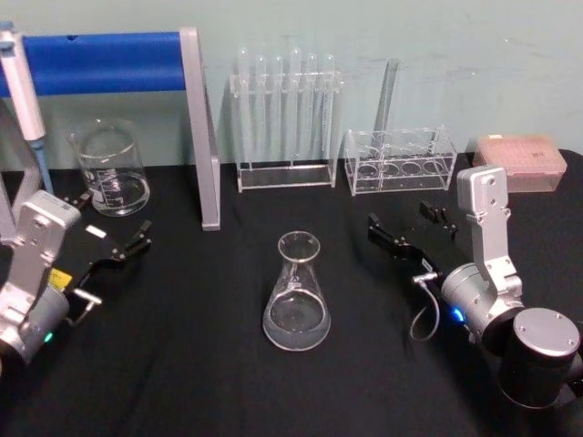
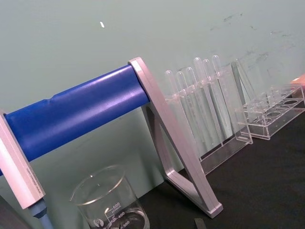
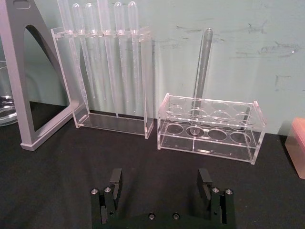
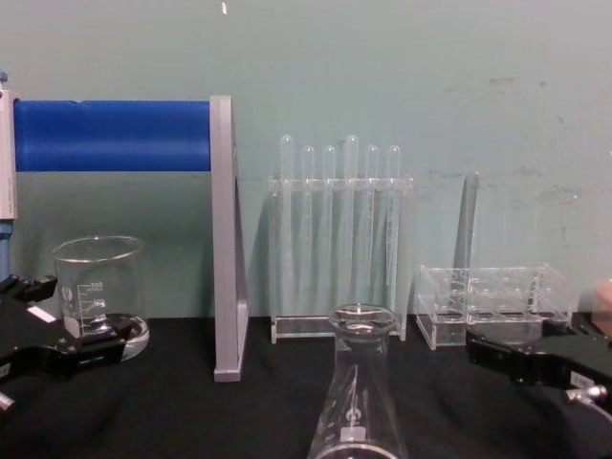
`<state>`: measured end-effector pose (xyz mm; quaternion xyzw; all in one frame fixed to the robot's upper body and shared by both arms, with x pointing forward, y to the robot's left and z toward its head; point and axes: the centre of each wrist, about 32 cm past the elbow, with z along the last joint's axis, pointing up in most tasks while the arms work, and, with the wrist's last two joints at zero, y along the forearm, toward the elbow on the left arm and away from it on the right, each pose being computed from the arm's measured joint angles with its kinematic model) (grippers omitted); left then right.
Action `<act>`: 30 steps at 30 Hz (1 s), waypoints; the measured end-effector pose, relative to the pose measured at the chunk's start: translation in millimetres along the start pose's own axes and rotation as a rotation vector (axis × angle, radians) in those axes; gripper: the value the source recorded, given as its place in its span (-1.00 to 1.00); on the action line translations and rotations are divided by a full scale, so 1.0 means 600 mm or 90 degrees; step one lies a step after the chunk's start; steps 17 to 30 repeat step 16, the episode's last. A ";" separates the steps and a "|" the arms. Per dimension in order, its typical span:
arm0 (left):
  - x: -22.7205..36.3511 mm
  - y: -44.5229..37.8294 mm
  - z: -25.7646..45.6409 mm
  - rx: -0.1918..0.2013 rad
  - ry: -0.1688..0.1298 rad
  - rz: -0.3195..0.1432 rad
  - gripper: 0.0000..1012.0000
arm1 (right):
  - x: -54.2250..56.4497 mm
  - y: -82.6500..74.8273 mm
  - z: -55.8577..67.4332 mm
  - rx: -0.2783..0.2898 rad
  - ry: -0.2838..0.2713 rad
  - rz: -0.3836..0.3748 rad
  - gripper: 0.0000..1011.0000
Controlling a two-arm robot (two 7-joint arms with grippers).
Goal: Grasp the erlenmeyer flask with one hand, shake it three times, then place it back.
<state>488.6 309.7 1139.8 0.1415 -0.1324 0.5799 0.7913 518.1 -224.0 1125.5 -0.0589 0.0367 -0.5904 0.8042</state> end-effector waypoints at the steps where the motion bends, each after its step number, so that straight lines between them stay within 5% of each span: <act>1: 0.0000 0.000 0.000 0.000 0.000 0.000 0.98 | 0.000 0.000 0.000 0.000 0.000 0.000 0.98; 30: 0.0000 0.000 0.000 0.000 0.000 0.000 0.98 | 0.000 0.000 0.000 0.000 0.000 0.000 0.98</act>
